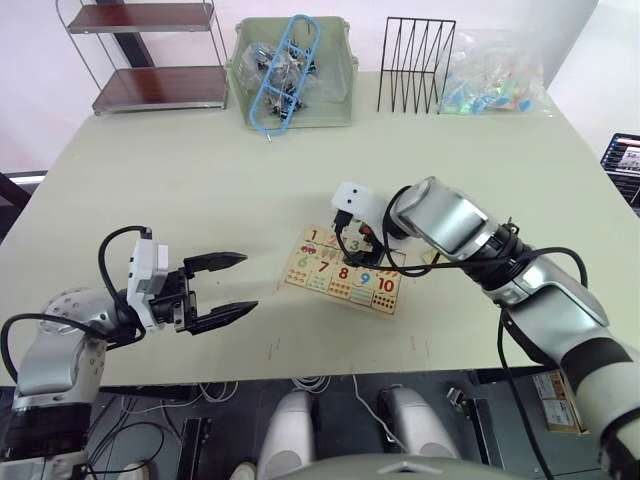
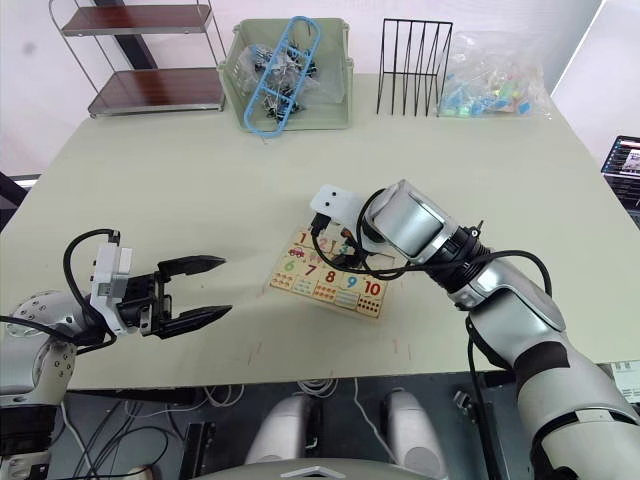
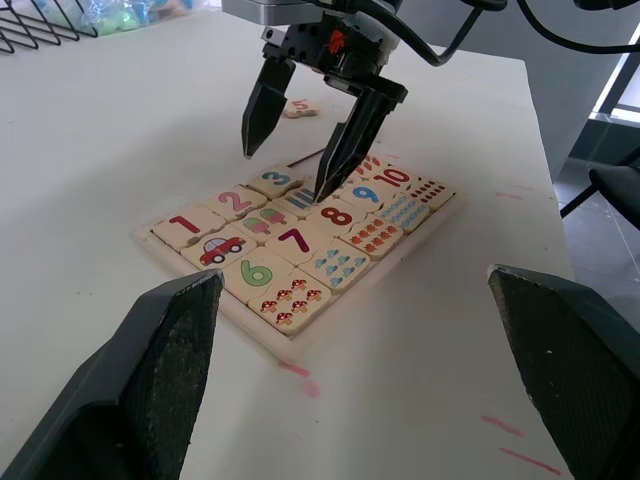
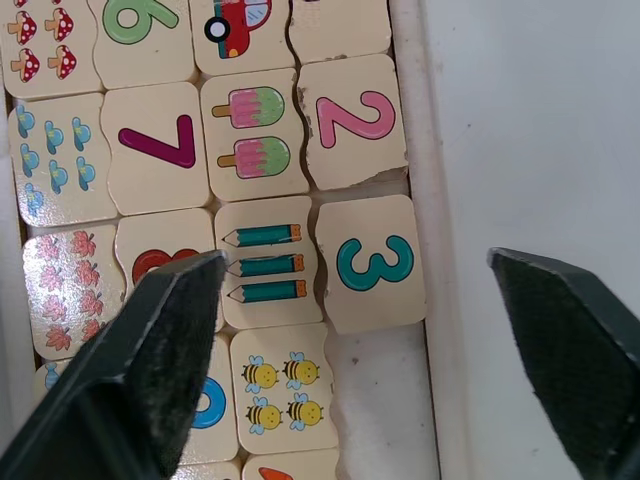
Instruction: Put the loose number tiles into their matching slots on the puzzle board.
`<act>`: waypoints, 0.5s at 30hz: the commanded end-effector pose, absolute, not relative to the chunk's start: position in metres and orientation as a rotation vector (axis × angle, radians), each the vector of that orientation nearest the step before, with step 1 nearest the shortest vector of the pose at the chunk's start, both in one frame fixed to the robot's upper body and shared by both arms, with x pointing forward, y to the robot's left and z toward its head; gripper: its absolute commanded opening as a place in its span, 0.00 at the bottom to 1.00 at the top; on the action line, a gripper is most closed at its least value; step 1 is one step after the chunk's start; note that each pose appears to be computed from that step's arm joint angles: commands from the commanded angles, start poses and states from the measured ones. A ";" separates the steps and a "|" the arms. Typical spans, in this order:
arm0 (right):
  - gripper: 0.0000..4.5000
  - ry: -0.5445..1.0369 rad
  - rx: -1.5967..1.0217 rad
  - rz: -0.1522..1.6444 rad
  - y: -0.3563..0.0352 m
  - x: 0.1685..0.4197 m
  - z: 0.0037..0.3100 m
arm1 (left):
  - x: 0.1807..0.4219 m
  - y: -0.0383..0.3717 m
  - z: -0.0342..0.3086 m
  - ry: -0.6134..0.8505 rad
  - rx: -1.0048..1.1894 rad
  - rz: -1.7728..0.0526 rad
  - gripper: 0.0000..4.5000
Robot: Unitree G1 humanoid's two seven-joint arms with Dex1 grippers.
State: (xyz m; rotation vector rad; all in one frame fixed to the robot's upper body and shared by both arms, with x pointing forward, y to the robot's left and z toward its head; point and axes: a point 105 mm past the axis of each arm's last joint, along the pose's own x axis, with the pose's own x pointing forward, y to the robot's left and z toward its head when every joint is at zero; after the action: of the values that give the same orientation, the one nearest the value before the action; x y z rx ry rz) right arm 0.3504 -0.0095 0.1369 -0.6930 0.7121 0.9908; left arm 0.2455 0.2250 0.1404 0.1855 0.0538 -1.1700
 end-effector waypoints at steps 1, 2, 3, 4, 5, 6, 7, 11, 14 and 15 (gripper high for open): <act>0.99 0.628 -0.685 1.022 -0.009 0.349 0.159 | 0.244 0.222 0.148 0.014 0.203 -1.182 1.00; 0.99 0.620 -0.681 1.026 -0.011 0.349 0.160 | 0.244 0.222 0.148 0.012 0.204 -1.181 1.00; 0.99 0.613 -0.676 1.029 -0.013 0.348 0.161 | 0.245 0.222 0.148 0.010 0.205 -1.181 1.00; 0.99 0.605 -0.667 1.030 -0.016 0.348 0.162 | 0.245 0.222 0.148 0.008 0.206 -1.180 1.00; 0.99 0.598 -0.655 1.032 -0.019 0.348 0.163 | 0.245 0.222 0.148 0.007 0.206 -1.179 1.00; 0.99 0.594 -0.648 1.033 -0.021 0.348 0.163 | 0.245 0.222 0.149 0.006 0.207 -1.179 1.00; 0.99 0.583 -0.634 1.040 -0.024 0.347 0.163 | 0.245 0.222 0.149 0.005 0.208 -1.178 1.00; 0.69 0.515 -0.605 1.036 -0.034 0.349 0.165 | 0.246 0.222 0.149 0.002 0.208 -1.177 1.00; 0.36 0.434 -0.586 1.048 -0.041 0.351 0.165 | 0.247 0.223 0.150 -0.004 0.206 -1.168 1.00; 0.22 0.428 -0.575 1.050 -0.043 0.351 0.164 | 0.247 0.223 0.150 -0.006 0.204 -1.164 1.00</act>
State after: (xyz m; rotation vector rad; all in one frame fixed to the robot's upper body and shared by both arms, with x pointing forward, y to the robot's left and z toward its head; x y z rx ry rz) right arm 0.3505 -0.0465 0.1452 -0.5762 0.5284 1.0340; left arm 0.2470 0.2233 0.1420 0.1909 0.0334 -1.1685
